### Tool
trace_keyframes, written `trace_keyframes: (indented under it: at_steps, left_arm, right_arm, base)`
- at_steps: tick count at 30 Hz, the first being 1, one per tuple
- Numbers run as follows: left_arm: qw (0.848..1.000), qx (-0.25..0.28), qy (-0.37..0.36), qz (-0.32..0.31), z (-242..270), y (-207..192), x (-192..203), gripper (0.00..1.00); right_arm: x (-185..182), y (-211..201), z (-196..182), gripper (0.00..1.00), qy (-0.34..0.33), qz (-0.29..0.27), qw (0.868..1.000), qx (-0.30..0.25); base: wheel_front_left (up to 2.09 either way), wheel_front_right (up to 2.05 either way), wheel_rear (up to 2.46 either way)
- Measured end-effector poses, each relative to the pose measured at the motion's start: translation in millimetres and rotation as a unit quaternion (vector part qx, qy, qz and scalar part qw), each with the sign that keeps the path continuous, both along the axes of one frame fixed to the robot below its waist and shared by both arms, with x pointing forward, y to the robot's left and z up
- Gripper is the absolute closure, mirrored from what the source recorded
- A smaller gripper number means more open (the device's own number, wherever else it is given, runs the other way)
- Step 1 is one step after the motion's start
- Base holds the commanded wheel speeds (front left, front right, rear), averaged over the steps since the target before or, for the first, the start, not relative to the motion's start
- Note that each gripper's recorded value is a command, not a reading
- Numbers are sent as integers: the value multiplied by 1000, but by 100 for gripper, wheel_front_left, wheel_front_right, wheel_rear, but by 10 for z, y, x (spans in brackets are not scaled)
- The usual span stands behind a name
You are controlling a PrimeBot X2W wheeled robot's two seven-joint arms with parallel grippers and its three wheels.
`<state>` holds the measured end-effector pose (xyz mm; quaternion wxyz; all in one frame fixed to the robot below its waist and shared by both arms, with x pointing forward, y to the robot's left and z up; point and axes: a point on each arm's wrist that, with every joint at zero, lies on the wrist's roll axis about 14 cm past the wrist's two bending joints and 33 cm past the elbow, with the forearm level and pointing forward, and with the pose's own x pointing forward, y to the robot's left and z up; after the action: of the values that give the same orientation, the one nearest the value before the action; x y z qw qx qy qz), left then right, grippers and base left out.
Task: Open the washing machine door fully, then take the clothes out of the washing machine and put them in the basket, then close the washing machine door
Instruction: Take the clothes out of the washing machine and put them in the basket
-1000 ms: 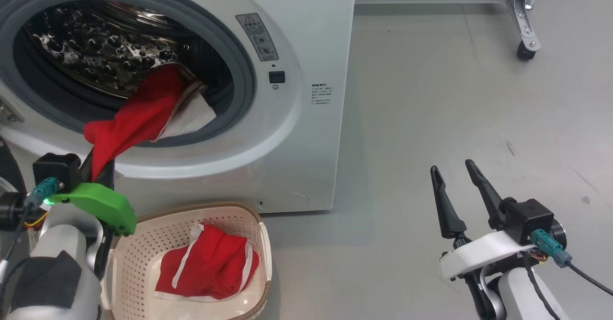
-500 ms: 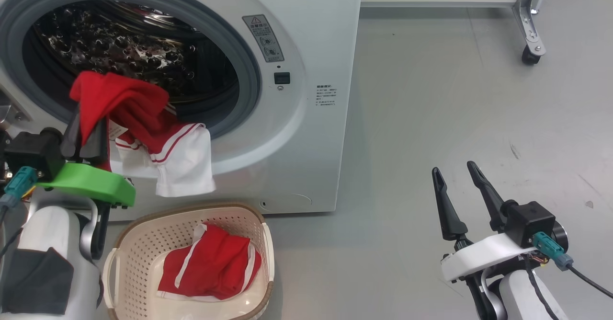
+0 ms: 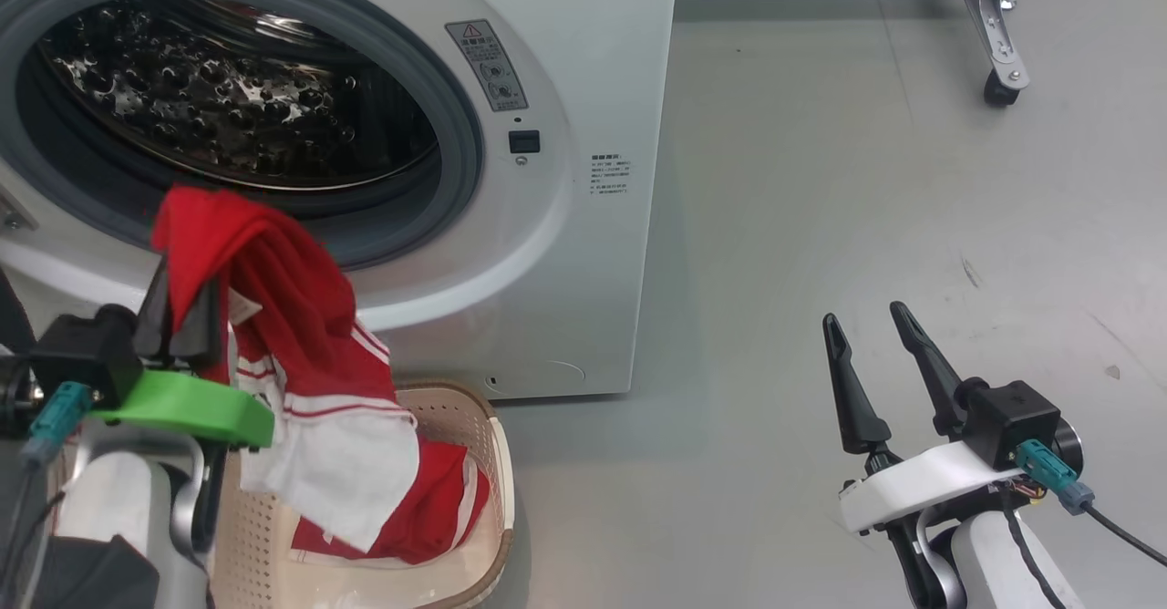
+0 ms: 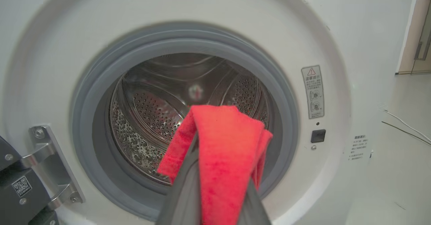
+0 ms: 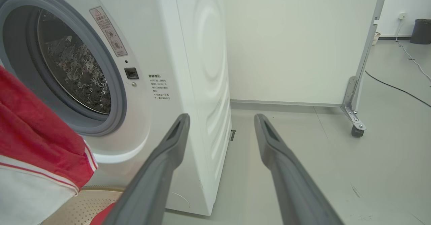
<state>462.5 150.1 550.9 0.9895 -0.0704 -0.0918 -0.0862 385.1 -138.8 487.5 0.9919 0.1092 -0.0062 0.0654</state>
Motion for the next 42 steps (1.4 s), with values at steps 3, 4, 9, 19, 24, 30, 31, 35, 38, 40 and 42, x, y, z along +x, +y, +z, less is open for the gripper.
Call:
trace_keyframes:
  at_steps: [3,4,9,19,24,30,31,35,38,40,42]
  left_arm:
    - [999,6,45,-3,-329,-20,-65,100]
    - [998,9,61,-6,-440,-35,-89,100]
    - [993,14,114,-13,-817,-75,-163,100]
    - [968,52,240,-41,-1596,-211,-323,100]
    - [949,64,308,-36,-1970,-189,-400,100]
    - [936,66,343,-45,-2210,-249,-311,100]
    - [935,66,347,-46,-2237,-262,-279,100]
    - [924,54,376,-41,-2421,-274,-214,100]
    - [913,51,404,-29,-2610,-219,-226,100]
    - [903,48,426,-17,-2746,-157,-250,100]
    - [893,44,447,-7,-2876,-104,-283,100]
  right_arm:
    - [5,-9,-28,0,4,-1,1000,0]
    - [6,-14,-42,0,6,-2,1000,0]
    - [17,-41,-117,0,17,-5,1000,0]
    - [109,-96,-243,0,32,-11,999,-7]
    - [175,-118,-333,0,42,-13,999,-11]
    - [283,-138,-444,0,53,-14,998,-17]
    - [301,-142,-462,0,55,-14,998,-18]
    - [358,-165,-567,0,66,-16,997,-23]
    - [400,-186,-645,0,74,-16,997,-27]
    - [439,-199,-685,0,77,-17,996,-30]
    - [467,-218,-734,0,81,-18,996,-35]
  base:
    - [0,0,0]
    - [0,0,0]
    - [0,0,0]
    - [0,0,0]
    - [0,0,0]
    - [0,0,0]
    - [0,0,0]
    - [0,0,0]
    - [0,0,0]
    - [0,0,0]
    - [0,0,0]
